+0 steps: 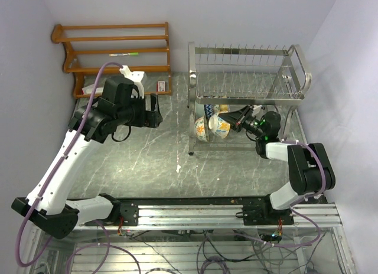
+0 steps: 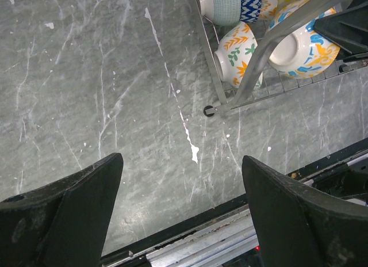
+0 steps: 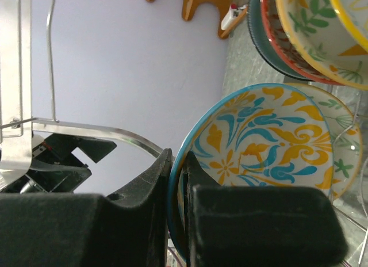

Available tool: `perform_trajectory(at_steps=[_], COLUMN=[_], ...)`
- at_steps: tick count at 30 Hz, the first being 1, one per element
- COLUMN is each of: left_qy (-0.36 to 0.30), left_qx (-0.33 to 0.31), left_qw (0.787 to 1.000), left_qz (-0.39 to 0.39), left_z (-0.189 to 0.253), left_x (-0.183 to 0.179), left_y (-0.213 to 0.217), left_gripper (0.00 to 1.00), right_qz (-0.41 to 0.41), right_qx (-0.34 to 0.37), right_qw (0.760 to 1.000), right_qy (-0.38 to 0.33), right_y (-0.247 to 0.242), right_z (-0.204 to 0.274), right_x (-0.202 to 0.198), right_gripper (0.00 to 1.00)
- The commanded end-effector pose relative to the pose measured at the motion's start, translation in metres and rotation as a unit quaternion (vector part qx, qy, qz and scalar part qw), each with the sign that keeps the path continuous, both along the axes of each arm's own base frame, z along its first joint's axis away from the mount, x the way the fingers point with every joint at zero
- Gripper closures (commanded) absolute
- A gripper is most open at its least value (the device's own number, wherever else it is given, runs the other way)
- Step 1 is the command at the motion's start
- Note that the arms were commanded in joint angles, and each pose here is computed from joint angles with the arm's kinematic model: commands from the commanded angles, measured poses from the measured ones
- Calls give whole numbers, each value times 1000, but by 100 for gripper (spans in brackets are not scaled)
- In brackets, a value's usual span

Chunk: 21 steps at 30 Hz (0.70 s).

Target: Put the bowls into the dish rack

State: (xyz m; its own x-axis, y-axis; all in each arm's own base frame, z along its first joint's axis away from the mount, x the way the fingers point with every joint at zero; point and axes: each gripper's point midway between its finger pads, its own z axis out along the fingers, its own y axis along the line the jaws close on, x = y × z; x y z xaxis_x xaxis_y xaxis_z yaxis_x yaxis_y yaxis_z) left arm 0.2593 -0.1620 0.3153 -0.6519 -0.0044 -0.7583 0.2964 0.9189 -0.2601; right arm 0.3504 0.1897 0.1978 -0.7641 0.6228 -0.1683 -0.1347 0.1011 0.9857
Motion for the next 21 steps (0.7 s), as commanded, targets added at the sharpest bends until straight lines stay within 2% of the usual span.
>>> perform_trajectory(at_steps=[1,12,21], left_qy=[-13,-8,-8], left_qx=[-10,4,13], left_qw=[1000,1000,1000], left_qz=[7,6,8], left_z=[3,-1,-3], left_x=[9,10,8], left_y=[-3,-1,3], left_gripper=[5,5,5], right_qz=[-12,-5,-17], right_qx=[13,61,38], right_qw=[1000,998,998], right_qy=[-10,4,44], right_y=[2,13,16], right_z=[1,-10,-39], right_x=[2,7,5], right_gripper=[100,100,100])
